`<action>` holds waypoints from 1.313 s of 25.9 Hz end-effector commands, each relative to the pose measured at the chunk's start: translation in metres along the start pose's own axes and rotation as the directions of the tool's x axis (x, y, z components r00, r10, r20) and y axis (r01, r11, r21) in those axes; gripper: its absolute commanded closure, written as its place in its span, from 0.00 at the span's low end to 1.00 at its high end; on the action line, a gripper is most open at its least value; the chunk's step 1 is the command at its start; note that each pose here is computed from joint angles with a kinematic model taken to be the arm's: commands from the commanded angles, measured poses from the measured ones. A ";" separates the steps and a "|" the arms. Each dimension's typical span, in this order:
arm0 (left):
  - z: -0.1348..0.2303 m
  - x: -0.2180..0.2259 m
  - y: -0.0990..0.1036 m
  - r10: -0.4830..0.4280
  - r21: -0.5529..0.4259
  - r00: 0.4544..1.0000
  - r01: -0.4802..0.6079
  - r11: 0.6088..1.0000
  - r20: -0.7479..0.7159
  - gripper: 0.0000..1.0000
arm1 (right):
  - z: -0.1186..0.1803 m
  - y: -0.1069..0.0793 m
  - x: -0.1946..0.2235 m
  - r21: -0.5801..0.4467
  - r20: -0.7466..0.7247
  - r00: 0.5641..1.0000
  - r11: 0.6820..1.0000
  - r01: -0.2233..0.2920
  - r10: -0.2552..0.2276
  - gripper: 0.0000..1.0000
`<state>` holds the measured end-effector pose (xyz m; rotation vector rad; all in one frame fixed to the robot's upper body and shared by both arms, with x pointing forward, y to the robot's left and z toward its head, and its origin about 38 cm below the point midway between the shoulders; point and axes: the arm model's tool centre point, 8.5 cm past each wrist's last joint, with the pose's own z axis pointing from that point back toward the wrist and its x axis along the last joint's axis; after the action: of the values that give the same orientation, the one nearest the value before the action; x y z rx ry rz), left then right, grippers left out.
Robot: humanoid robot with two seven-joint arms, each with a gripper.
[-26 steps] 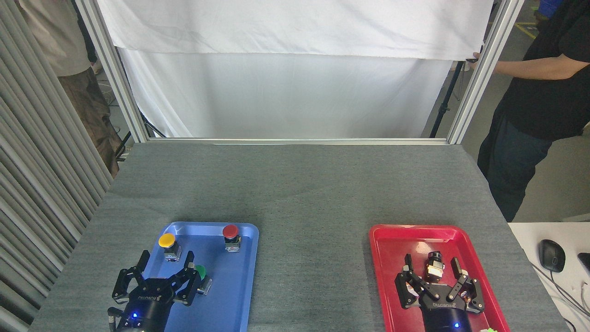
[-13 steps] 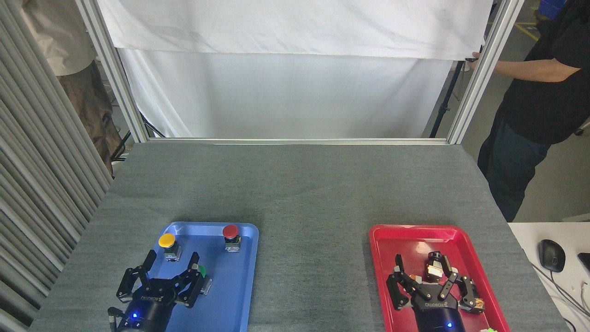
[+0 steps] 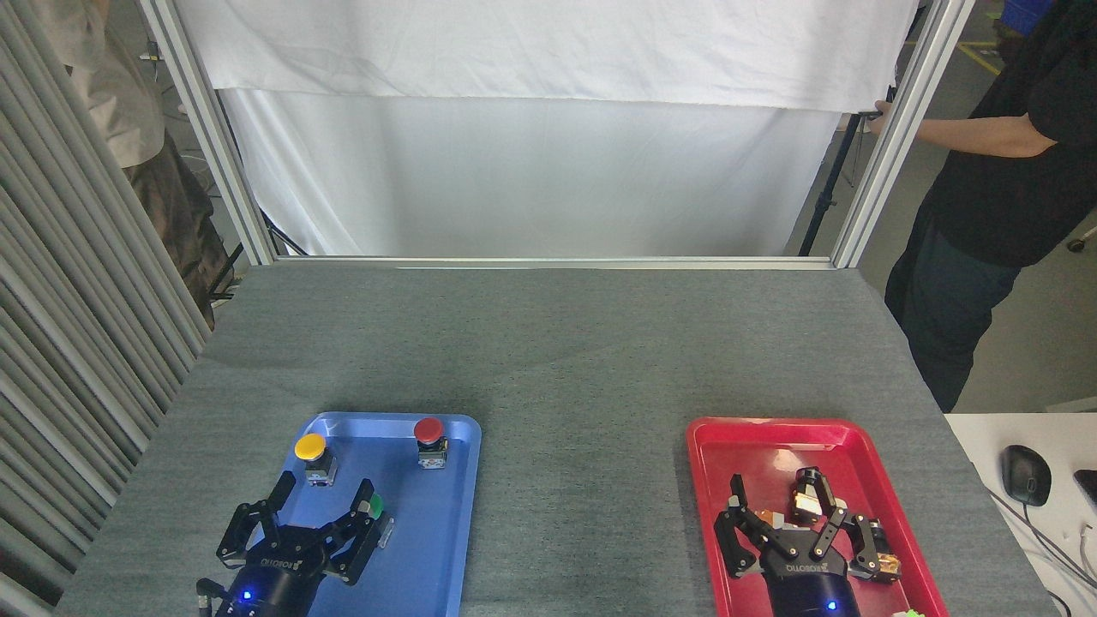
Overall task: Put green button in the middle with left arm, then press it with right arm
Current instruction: 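Lower the left hand onto the green button in the blue tray and grasp it, then lift the green button with the left hand out of the blue tray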
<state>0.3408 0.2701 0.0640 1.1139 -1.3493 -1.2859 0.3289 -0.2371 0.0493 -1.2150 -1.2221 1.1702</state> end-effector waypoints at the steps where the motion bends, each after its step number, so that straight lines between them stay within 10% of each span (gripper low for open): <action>1: 0.002 -0.002 -0.001 -0.009 -0.004 1.000 0.009 1.000 0.002 0.00 | 0.000 0.000 -0.001 0.000 0.002 1.000 1.000 -0.002 0.002 0.00; 22: 0.014 -0.013 -0.009 -0.038 -0.052 0.999 0.039 0.998 0.028 0.01 | -0.003 -0.013 0.016 -0.032 0.012 1.000 0.999 0.010 -0.009 0.00; 34: 0.019 -0.007 -0.056 -0.019 -0.189 0.998 0.032 0.982 0.068 0.01 | 0.000 -0.014 0.014 -0.029 -0.002 1.000 1.000 0.006 -0.006 0.00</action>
<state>0.3232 0.2781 0.0129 0.9830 -1.2455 -1.4360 0.3296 -0.2229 0.0637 -1.2311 -1.2520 1.1575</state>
